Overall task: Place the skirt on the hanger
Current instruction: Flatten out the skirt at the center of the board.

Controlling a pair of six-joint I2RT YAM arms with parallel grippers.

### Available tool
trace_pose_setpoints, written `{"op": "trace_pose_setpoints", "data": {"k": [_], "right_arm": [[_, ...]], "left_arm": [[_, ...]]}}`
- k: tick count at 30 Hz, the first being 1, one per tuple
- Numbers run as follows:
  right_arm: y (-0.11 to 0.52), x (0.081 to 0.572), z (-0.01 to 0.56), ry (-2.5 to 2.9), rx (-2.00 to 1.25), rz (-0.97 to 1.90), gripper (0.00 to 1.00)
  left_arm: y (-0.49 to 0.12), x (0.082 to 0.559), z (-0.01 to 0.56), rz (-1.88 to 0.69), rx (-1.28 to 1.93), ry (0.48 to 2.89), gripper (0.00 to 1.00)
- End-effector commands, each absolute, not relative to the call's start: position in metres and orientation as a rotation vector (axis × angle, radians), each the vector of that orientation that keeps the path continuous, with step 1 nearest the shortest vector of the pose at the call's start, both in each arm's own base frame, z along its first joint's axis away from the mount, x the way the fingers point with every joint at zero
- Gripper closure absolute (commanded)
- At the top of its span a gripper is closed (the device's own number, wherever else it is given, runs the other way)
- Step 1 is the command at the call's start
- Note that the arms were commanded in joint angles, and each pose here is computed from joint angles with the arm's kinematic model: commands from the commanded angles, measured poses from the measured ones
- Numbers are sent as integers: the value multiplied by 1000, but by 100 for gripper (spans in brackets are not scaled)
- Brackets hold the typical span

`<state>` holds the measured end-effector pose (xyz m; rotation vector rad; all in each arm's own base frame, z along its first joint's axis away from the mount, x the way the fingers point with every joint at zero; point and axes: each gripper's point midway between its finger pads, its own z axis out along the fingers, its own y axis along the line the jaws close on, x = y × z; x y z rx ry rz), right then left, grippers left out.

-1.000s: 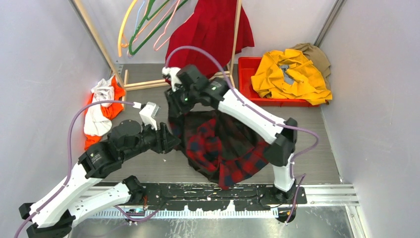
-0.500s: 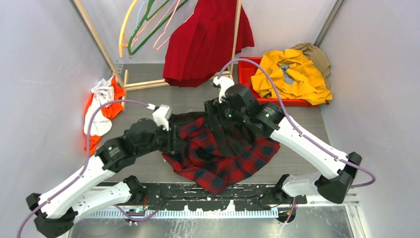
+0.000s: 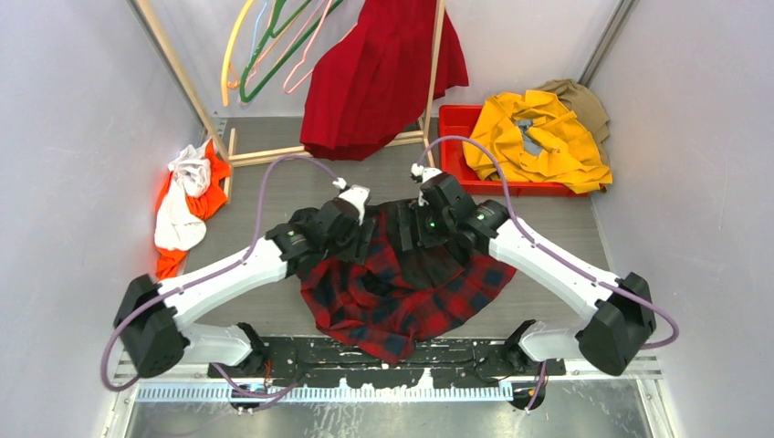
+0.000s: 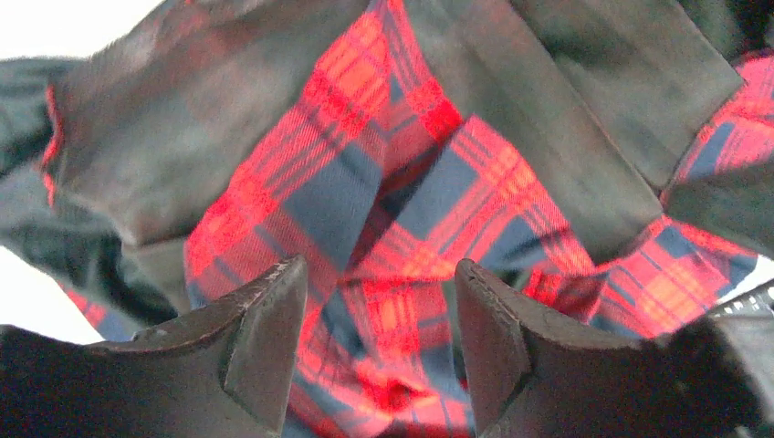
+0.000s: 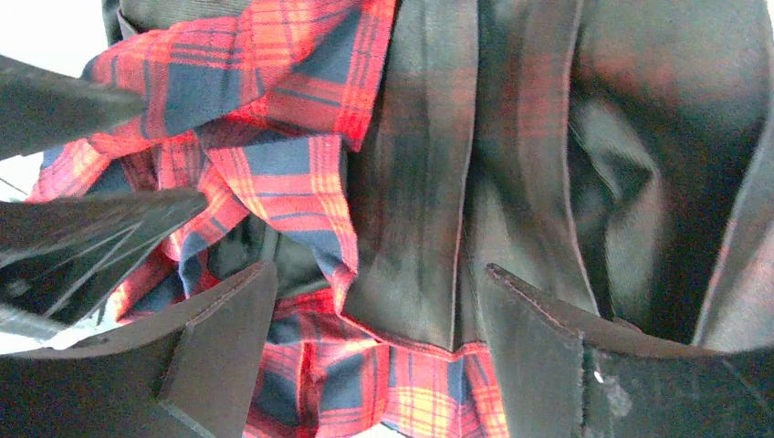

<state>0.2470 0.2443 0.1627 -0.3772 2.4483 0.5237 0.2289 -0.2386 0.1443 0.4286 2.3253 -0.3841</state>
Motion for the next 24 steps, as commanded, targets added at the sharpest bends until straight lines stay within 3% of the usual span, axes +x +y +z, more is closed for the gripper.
{"op": "trace_pose_setpoints", "data": {"k": [1, 5, 7, 12, 20, 24], "right_arm": [[232, 248, 191, 2361, -264, 609, 14], [216, 239, 199, 2339, -235, 612, 13], [210, 236, 201, 2335, -228, 609, 13], [204, 231, 202, 2334, -226, 619, 12], [217, 204, 182, 2408, -279, 760, 22], [243, 175, 167, 2422, -468, 777, 27]], "left_arm": [[-269, 271, 158, -354, 499, 2222, 39], [-267, 290, 128, -254, 504, 2277, 38], [-260, 298, 115, -196, 489, 2313, 44], [-239, 304, 115, -105, 438, 2328, 89], [-220, 294, 195, -196, 321, 2174, 94], [-210, 289, 243, -251, 281, 2086, 94]]}}
